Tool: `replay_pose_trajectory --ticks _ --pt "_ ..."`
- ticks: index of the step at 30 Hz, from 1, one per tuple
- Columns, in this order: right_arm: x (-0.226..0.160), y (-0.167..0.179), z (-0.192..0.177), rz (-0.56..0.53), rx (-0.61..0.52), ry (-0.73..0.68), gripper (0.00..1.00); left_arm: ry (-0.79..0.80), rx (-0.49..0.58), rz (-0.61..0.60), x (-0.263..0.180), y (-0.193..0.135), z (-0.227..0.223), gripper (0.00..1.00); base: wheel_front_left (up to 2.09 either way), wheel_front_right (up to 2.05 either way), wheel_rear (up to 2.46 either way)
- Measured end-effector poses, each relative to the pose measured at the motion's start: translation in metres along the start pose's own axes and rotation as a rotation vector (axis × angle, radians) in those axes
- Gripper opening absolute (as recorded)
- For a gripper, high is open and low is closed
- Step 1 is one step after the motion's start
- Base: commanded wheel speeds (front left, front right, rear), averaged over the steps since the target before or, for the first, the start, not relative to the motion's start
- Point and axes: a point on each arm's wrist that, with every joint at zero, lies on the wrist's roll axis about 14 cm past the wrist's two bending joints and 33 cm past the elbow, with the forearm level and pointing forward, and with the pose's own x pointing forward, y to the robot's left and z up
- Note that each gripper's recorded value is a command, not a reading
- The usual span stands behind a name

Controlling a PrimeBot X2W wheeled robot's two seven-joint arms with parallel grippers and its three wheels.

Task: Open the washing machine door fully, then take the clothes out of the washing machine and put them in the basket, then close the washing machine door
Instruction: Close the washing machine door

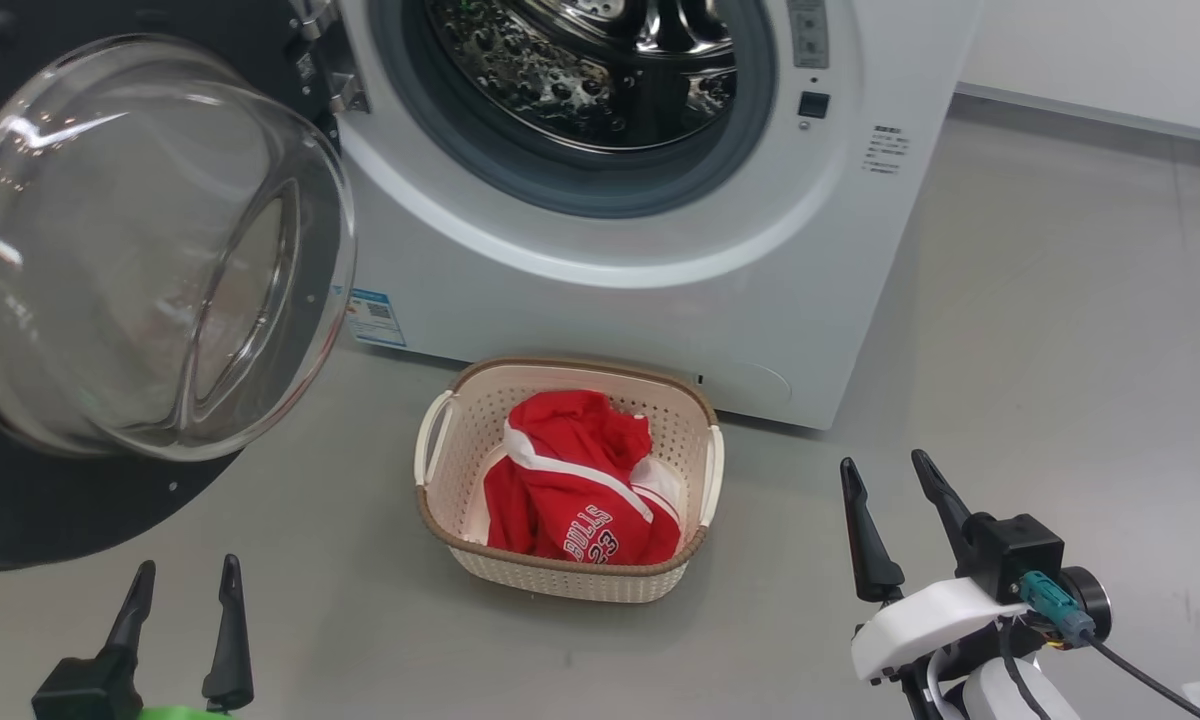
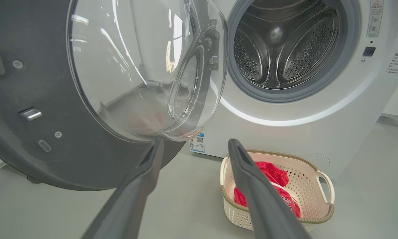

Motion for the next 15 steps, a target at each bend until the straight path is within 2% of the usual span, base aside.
replay_pose_trajectory --ticks 10,15 --pt "0.023 0.046 -0.009 0.147 0.000 0.028 1.00 0.015 -0.011 0.138 -0.027 0.040 -0.005 1.00 0.00 0.00 0.00" --pt "0.031 0.084 -0.015 0.274 -0.004 0.046 1.00 -0.001 -0.031 0.252 -0.043 0.071 -0.001 1.00 0.00 0.00 0.00"
